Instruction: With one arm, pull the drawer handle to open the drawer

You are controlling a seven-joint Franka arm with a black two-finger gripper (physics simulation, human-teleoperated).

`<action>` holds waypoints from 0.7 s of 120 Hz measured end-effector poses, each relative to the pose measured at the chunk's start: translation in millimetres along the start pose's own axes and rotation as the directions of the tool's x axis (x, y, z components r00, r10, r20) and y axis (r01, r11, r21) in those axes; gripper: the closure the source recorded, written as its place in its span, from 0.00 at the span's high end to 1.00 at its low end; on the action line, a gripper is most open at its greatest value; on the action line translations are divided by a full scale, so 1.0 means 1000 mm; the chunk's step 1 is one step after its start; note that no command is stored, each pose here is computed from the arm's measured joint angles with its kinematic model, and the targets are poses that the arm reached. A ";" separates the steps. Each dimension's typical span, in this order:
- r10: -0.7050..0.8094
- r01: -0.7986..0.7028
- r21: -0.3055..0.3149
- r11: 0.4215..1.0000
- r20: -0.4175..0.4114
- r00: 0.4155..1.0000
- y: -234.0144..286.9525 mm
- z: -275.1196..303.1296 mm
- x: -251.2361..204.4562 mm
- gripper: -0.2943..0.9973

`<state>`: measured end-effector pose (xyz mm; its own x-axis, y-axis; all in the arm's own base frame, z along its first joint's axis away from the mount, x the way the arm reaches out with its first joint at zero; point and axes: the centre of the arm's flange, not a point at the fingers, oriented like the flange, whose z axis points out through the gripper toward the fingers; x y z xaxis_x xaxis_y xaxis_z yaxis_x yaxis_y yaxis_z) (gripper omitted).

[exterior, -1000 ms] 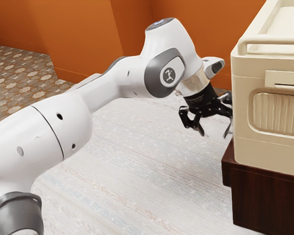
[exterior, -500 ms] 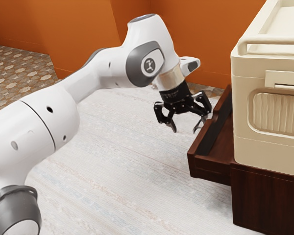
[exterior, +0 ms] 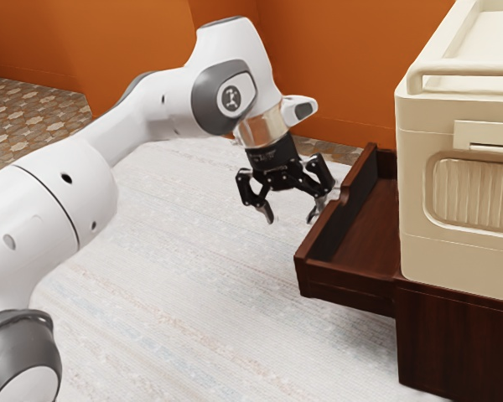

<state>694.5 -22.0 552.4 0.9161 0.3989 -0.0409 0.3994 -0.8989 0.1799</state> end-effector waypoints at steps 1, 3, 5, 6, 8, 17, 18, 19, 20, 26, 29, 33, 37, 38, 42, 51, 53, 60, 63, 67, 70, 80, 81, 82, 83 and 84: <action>0.000 0.000 0.001 1.000 0.000 1.000 -0.001 0.000 0.000 0.77; 0.001 -0.001 0.003 1.000 0.001 1.000 -0.003 -0.002 0.000 0.77; 0.000 0.000 0.005 1.000 0.001 1.000 -0.005 -0.002 0.001 0.77; 0.000 0.000 0.006 1.000 0.002 1.000 -0.006 -0.003 0.001 0.77; 0.001 -0.001 0.008 1.000 0.003 1.000 -0.008 -0.004 0.001 0.77; 0.003 -0.003 0.016 1.000 0.009 1.000 -0.016 -0.006 0.003 0.77; 0.003 -0.003 0.017 1.000 0.010 1.000 -0.017 -0.006 0.003 0.77; 0.003 -0.003 0.019 1.000 0.011 1.000 -0.018 -0.006 0.003 0.77; 0.003 -0.003 0.020 1.000 0.011 1.000 -0.019 -0.006 0.004 0.77; 0.005 -0.005 0.025 1.000 0.015 1.000 -0.025 -0.008 0.005 0.77; 0.003 -0.004 0.028 1.000 0.016 1.000 -0.029 -0.010 0.005 0.77; 0.005 -0.005 0.029 1.000 0.015 1.000 -0.033 -0.015 0.005 0.77; 0.012 -0.012 0.025 1.000 0.013 1.000 -0.033 -0.020 0.002 0.77; 0.014 -0.014 0.023 1.000 0.012 1.000 -0.033 -0.022 0.002 0.77; 0.022 -0.022 0.014 1.000 0.007 1.000 -0.034 -0.031 -0.001 0.77; 0.037 -0.037 -0.011 0.999 -0.015 0.999 -0.038 -0.055 -0.010 0.77; 0.039 -0.040 -0.017 0.999 -0.021 0.999 -0.039 -0.061 -0.012 0.77; 0.049 -0.051 -0.037 0.998 -0.044 0.998 -0.043 -0.083 -0.020 0.77; 0.053 -0.055 -0.049 0.997 -0.057 0.997 -0.045 -0.095 -0.025 0.77; 0.052 -0.058 -0.069 0.996 -0.082 0.995 -0.052 -0.116 -0.033 0.77; 0.048 -0.056 -0.083 0.995 -0.100 0.994 -0.059 -0.132 -0.038 0.77; 0.030 -0.049 -0.125 0.991 -0.151 0.988 -0.085 -0.180 -0.061 0.77; 0.027 -0.047 -0.128 0.991 -0.152 0.988 -0.089 -0.183 -0.063 0.77; 0.024 -0.045 -0.132 0.990 -0.153 0.988 -0.091 -0.185 -0.064 0.77; 0.022 -0.043 -0.135 0.990 -0.154 0.988 -0.094 -0.187 -0.066 0.77; 0.020 -0.042 -0.138 0.990 -0.156 0.988 -0.096 -0.190 -0.068 0.77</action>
<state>586.8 71.7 724.4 0.9074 0.4038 0.1163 0.3517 -0.8813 0.3156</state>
